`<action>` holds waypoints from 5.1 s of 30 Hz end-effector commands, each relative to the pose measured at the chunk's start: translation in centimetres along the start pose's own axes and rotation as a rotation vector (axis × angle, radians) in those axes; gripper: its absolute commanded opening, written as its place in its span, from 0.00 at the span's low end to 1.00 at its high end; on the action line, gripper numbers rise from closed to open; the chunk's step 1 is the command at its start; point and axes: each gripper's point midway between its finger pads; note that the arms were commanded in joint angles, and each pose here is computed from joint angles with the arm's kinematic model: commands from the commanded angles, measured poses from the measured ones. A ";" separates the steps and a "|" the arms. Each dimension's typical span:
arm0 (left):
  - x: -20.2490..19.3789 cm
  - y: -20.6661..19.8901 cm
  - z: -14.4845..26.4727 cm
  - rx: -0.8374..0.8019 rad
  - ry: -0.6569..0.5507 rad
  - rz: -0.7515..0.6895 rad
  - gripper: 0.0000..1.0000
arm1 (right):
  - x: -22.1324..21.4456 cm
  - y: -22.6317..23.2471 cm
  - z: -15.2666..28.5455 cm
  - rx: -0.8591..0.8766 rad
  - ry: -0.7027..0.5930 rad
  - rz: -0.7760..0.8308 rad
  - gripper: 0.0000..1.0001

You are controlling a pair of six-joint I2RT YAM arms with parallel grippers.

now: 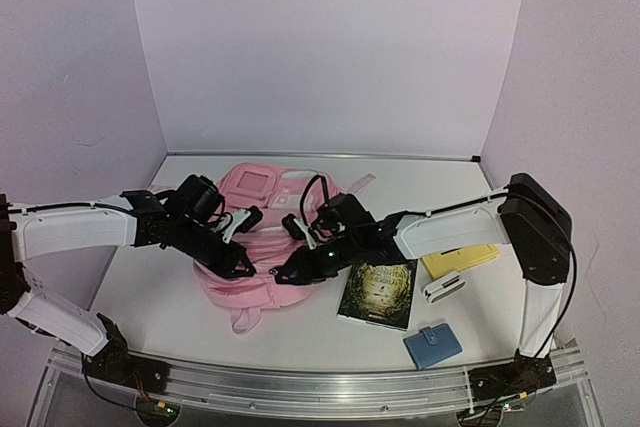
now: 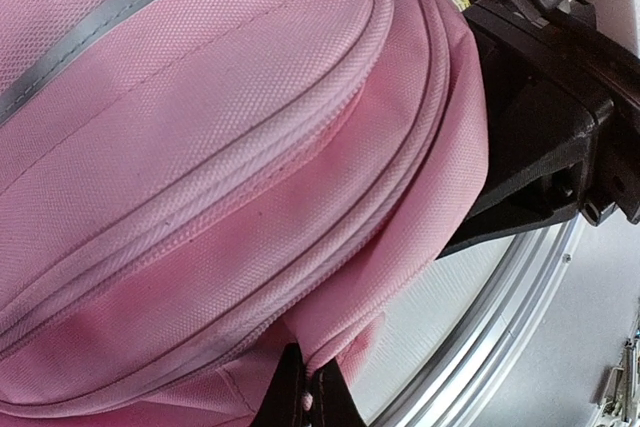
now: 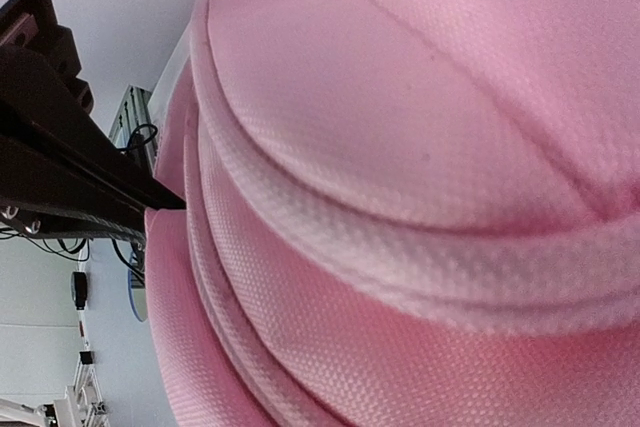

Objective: Pack the student bag
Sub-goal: Zip the student bag at the center of the board, then adjust the student bag at the center of the board.

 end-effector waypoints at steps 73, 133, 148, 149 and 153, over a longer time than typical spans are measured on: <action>2.4 -1.5 4.3 -0.014 -0.159 0.088 0.22 | 8.8 -14.5 13.5 -0.562 -0.313 -0.052 0.05; -0.2 15.7 2.7 0.267 -0.354 0.903 0.52 | 9.7 -13.6 5.1 0.000 -0.198 -0.020 0.13; 7.5 16.4 1.1 0.153 -0.399 0.712 0.41 | 5.2 -8.0 4.0 0.098 -0.150 -0.041 0.10; 8.5 16.1 1.0 0.133 -0.401 0.689 0.39 | 4.9 -7.5 3.6 0.101 -0.143 -0.037 0.10; 10.7 15.6 1.2 0.102 -0.408 0.634 0.36 | 4.2 -5.8 2.7 0.089 -0.136 -0.024 0.09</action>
Point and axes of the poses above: each gripper's point midway between its finger pads, its own z axis back along the fingers, its own y axis along the line the jaws close on, x = y × z, and after that the axes turned 3 degrees about z, right-handed
